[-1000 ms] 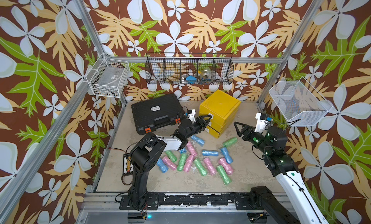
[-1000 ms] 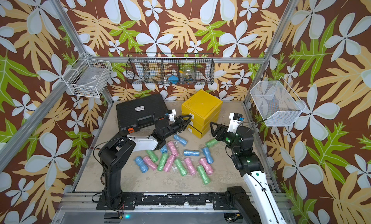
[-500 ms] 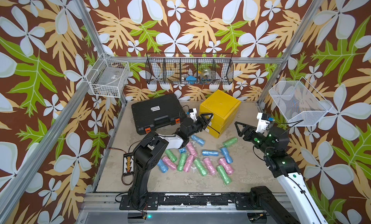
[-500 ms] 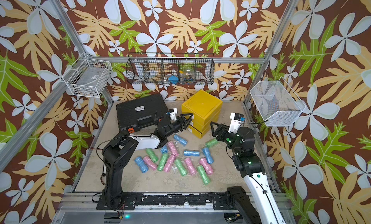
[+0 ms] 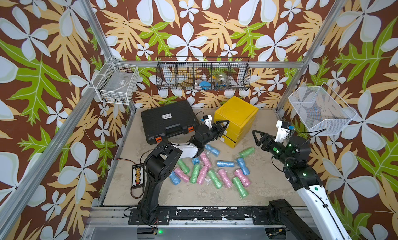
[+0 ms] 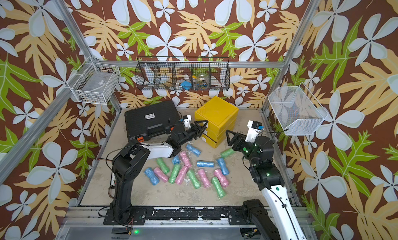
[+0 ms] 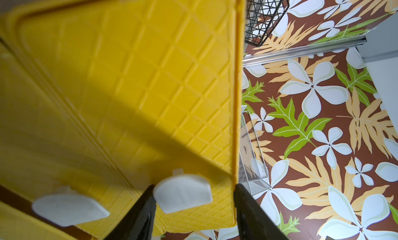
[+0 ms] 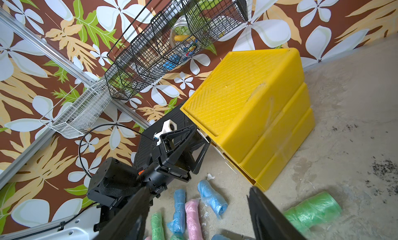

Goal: Sort the rolls of trash bags by color and place them into the drawer
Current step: Open the drawer in the storage box.

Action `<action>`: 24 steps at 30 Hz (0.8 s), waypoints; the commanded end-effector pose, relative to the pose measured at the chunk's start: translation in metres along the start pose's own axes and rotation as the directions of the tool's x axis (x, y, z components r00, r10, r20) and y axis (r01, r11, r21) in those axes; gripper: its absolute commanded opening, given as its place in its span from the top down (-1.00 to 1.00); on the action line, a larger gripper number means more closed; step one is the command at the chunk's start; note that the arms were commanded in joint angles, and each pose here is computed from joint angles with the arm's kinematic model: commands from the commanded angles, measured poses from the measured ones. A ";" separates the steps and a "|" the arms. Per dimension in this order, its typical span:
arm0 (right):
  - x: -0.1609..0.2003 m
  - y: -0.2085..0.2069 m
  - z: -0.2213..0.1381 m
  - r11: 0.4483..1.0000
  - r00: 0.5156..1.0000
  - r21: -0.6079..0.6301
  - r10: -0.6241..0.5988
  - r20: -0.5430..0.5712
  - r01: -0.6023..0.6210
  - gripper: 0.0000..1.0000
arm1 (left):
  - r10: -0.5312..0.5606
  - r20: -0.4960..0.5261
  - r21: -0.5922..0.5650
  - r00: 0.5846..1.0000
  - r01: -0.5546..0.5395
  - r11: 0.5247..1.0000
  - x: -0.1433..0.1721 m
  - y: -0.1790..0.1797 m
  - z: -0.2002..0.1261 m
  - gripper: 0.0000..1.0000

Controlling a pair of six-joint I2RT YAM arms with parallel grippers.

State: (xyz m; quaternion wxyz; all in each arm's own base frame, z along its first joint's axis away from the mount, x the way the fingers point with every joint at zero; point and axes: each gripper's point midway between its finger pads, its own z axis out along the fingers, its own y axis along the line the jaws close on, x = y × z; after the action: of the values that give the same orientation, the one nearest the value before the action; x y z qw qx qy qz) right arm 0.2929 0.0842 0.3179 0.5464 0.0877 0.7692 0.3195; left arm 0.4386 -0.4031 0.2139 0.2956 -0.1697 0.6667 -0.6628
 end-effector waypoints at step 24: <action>0.001 -0.011 0.013 1.000 1.000 0.015 0.003 0.024 -0.004 -0.48 | 0.011 0.032 0.006 0.999 -0.011 1.000 0.001 -0.006 -0.028 0.31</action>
State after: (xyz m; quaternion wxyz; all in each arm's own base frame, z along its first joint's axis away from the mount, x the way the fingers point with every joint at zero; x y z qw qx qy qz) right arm 0.3010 0.0825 0.3001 0.5384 0.0975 0.7765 0.3124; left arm 0.4238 -0.3875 0.2089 0.2918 -0.1839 0.6698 -0.6575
